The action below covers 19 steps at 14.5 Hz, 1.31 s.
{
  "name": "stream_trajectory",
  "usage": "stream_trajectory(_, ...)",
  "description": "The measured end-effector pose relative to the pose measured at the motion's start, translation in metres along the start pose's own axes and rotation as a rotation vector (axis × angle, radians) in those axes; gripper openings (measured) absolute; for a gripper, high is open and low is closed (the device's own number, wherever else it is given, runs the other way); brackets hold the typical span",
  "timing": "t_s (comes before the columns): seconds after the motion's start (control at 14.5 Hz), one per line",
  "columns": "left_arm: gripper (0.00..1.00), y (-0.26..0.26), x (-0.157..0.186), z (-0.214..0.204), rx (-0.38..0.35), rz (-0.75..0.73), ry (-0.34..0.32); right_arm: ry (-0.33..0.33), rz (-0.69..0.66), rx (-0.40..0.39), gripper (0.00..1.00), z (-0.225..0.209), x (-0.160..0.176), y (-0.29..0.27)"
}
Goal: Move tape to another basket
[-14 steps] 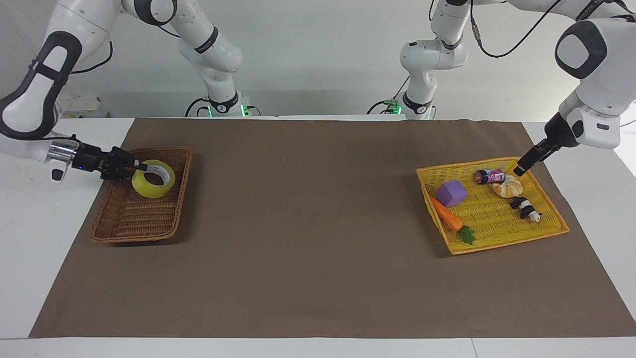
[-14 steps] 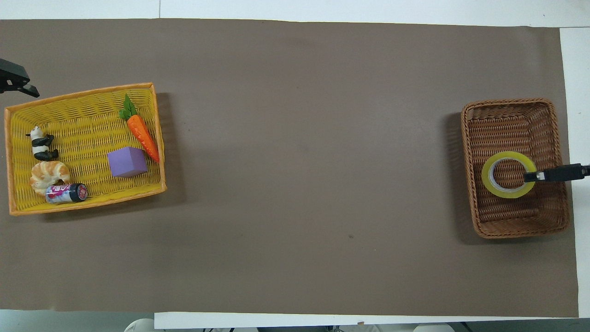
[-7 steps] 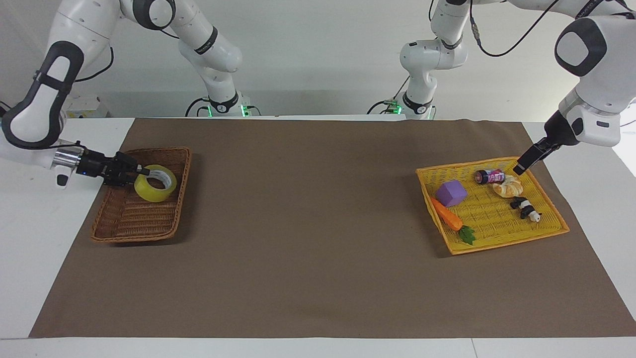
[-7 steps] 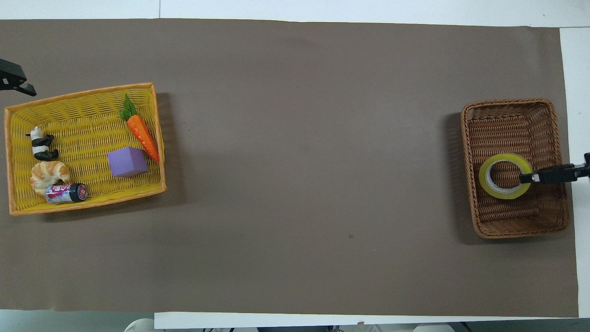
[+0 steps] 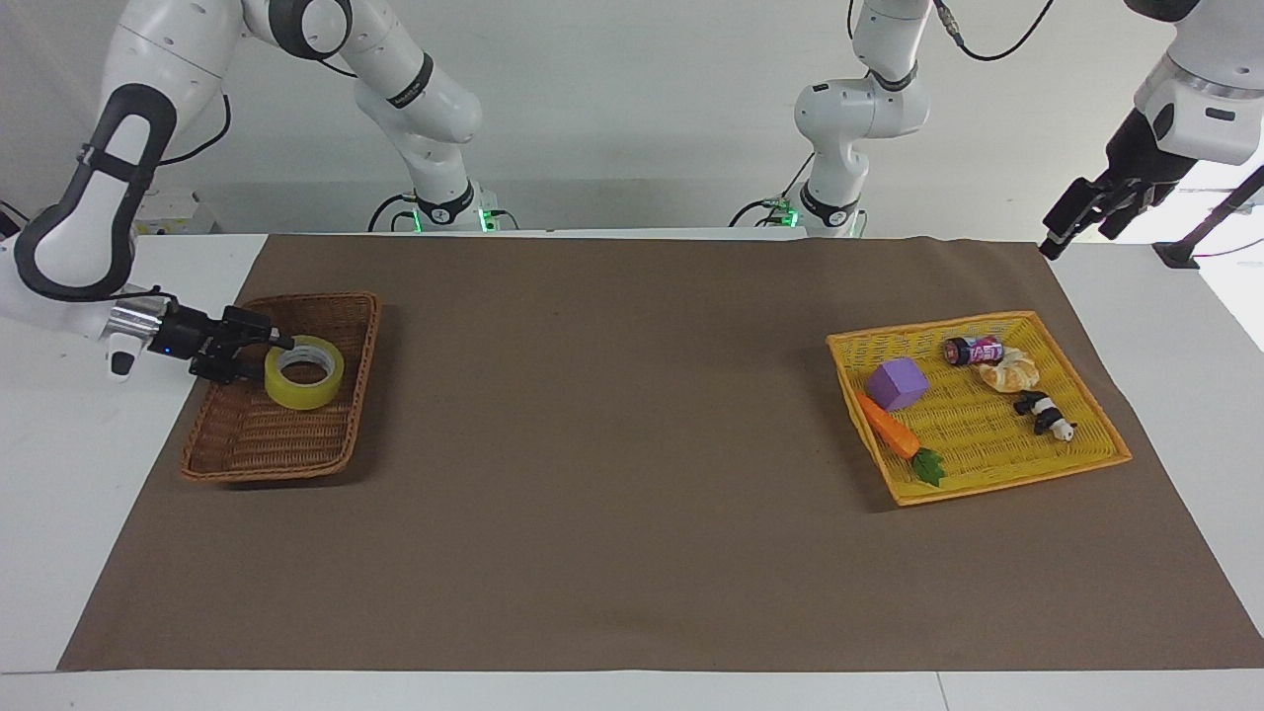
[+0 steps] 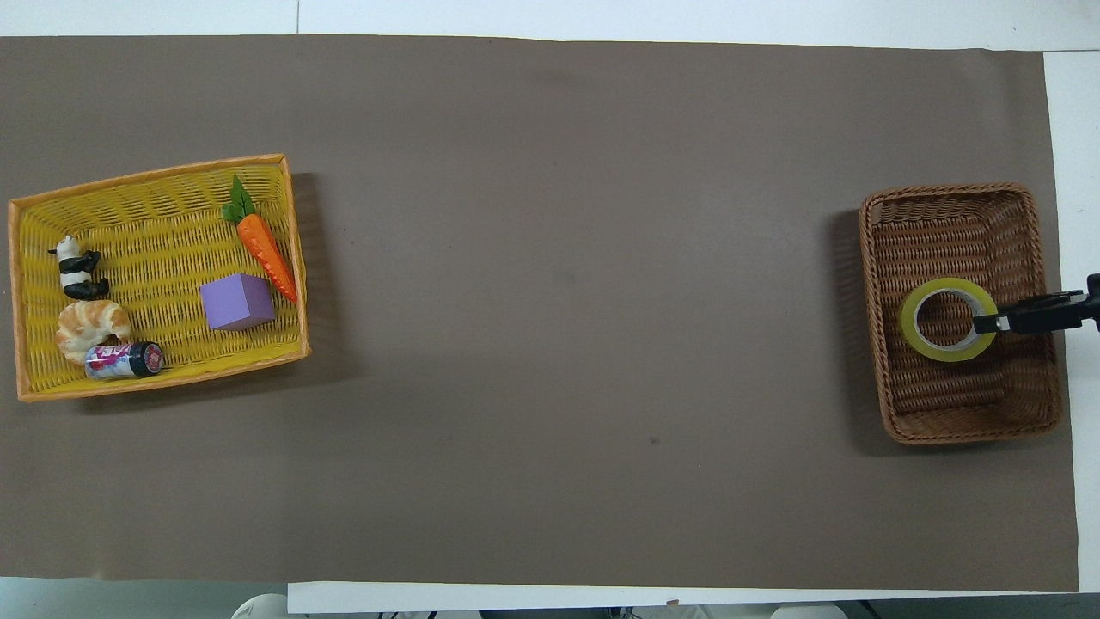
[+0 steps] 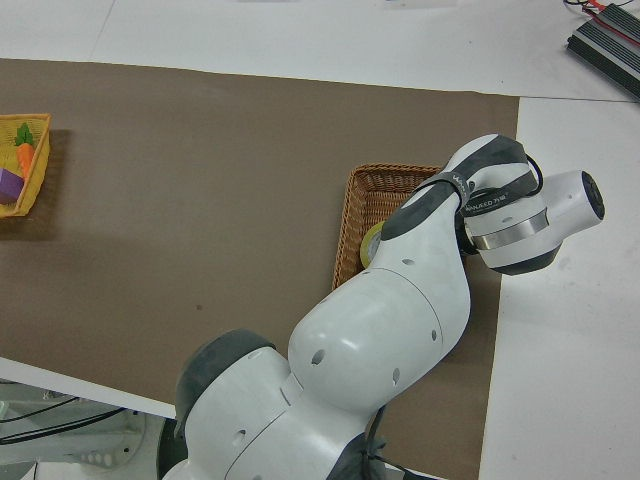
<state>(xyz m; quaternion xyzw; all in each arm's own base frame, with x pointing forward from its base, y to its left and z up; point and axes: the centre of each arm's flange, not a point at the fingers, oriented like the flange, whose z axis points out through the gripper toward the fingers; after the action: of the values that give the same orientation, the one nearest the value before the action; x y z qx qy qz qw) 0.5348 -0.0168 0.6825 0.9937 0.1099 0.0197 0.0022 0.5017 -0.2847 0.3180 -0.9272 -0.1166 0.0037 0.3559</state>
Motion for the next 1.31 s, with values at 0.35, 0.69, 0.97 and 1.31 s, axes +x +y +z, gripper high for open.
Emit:
stream_trajectory(0.35,1.0,0.012,0.006,0.018,0.01,0.019,-0.036,-0.119,-0.19,-0.317,0.99,-0.034,0.051,-0.074)
stream_trajectory(0.69,1.0,0.015,0.007,0.022,0.015,0.023,-0.053,-0.143,-0.132,-0.53,0.99,-0.064,0.074,-0.175)
stream_trajectory(0.97,1.0,0.017,0.005,0.024,0.017,0.028,-0.06,-0.172,0.087,-0.644,0.99,-0.062,0.088,-0.261)
stream_trajectory(1.31,1.0,0.018,0.004,0.028,0.021,0.03,-0.075,-0.146,0.262,-0.672,0.99,-0.083,0.095,-0.338)
